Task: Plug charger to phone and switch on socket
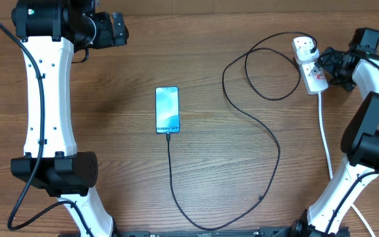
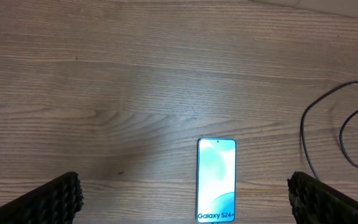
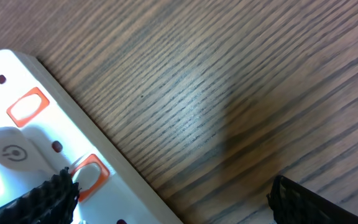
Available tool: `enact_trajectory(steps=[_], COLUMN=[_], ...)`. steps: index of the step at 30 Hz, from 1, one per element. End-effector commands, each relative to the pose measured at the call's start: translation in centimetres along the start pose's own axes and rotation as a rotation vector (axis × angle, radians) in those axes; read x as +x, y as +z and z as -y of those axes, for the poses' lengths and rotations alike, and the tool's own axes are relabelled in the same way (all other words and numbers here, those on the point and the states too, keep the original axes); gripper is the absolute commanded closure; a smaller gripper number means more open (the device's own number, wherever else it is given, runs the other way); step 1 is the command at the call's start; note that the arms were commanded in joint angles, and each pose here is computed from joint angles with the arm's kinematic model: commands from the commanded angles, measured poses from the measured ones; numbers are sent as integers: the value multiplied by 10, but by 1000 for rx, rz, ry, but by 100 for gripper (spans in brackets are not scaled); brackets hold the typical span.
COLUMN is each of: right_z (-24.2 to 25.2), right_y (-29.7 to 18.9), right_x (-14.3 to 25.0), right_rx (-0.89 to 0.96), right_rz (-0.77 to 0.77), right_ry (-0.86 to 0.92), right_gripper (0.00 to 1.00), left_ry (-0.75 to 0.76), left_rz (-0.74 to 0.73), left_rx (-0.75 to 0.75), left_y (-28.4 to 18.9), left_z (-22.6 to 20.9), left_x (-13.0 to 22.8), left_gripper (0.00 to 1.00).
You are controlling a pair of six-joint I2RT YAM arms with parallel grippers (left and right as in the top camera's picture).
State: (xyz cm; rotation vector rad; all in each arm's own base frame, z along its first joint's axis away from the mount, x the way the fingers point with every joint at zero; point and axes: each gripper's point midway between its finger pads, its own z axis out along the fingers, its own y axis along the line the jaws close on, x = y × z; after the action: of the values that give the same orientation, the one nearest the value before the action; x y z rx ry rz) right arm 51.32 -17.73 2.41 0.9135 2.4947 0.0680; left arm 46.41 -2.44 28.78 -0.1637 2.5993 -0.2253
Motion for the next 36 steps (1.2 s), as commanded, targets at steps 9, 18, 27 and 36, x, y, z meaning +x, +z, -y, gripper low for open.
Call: enact_trajectory(steps=[9,18,27,36], right_z=[5,8,15,-1], right_y=[17,17,17,17], right_x=[14,7,1,6], right_rx=[-6,9,38,-51], right_rz=[-52,-18,8,-24], right_ry=[20,35,64,33], right_gripper=[7,9,9,9], left_ry=[-13,-13,-13,-13], left_rz=[31,31,31,31], left_rx=[-7,-7,-7,-7], left_y=[-11,-11,-11,-11], left_z=[-2,-1,-2,-2], left_x=[-5,-5,-5,-5], left_gripper=[0,0,0,0])
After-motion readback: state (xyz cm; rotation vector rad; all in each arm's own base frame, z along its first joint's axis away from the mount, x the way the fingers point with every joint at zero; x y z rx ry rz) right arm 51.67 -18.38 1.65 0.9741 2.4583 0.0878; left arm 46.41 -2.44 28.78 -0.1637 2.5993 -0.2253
